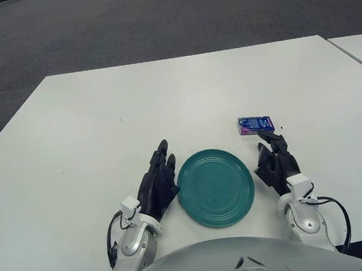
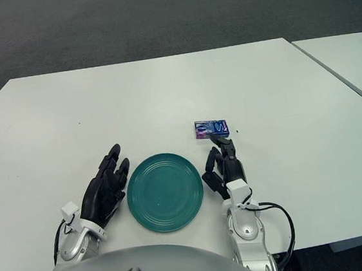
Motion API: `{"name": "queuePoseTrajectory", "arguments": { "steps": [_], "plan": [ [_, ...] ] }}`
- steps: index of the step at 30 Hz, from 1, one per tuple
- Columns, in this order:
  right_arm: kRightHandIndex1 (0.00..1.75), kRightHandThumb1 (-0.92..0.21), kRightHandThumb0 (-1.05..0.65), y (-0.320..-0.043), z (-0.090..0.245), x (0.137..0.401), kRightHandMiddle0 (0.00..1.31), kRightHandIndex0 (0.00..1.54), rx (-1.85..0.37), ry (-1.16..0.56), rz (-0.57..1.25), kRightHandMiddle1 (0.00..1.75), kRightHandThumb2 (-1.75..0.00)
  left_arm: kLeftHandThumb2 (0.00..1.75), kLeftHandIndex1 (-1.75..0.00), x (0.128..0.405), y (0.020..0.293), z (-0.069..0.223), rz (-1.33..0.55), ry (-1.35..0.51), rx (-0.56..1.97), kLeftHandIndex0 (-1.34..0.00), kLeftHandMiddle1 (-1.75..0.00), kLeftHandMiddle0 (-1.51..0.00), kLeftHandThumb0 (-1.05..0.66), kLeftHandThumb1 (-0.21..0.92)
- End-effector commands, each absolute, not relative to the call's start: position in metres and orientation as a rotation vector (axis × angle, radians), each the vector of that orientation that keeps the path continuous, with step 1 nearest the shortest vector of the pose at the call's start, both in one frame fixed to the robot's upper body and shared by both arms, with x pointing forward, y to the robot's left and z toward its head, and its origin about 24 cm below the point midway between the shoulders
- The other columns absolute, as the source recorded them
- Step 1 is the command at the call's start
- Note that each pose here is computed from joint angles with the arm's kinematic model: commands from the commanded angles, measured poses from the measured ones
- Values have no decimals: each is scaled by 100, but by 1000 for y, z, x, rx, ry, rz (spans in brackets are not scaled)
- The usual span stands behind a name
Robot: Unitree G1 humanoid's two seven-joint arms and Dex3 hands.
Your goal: Put the gum into the plate.
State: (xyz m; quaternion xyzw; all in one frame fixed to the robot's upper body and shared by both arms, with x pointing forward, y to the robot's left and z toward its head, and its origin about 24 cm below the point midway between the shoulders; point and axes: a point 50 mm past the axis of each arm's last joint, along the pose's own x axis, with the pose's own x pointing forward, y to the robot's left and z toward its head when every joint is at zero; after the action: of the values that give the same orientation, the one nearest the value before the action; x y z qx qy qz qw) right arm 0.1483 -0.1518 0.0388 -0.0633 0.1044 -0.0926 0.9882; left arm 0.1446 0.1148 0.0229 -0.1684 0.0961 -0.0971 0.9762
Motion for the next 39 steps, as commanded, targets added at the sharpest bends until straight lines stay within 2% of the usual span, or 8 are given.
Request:
{"name": "queuePoseTrajectory", "arguments": {
  "steps": [1,12,24,27,31,34,37,39],
  "plan": [
    [1,-92,-76,-155,33,141,0,34,-144,242,-183,77,-108,97,0,144,116,23,-191,208,-301,0,0,0,-105,92],
    [1,-92,-76,-155,34,140,0,35,-136,242,-181,78,-107,107,-2,143,115,25,-193,220,-270,-3,0,0,-105,92],
    [0,-92,-76,-159,36,141,0,34,-134,241,-177,75,-107,109,-6,142,112,26,-171,233,-282,-6,-2,-3,-104,92],
    [0,-92,-74,-164,47,144,0,33,-162,207,-190,71,-104,108,-23,143,111,26,-163,236,-279,-1,-1,-7,-102,92],
    [1,-92,-73,-175,80,154,0,33,-310,97,-189,69,-92,107,-34,144,111,26,-154,238,-282,0,-1,-10,-100,92],
    [1,-92,-75,-184,88,166,0,34,-569,28,-159,69,-80,106,-41,145,111,26,-147,241,-303,0,-2,-13,-98,92],
    [1,-92,-78,-188,92,171,0,34,-718,-16,-146,71,-72,105,-48,146,110,26,-143,242,-316,0,-3,-17,-96,92],
    [1,-92,-81,-193,101,186,0,32,-981,-88,-98,71,-67,104,-50,147,108,25,-148,240,-327,0,-4,-19,-96,92]
  ]
}}
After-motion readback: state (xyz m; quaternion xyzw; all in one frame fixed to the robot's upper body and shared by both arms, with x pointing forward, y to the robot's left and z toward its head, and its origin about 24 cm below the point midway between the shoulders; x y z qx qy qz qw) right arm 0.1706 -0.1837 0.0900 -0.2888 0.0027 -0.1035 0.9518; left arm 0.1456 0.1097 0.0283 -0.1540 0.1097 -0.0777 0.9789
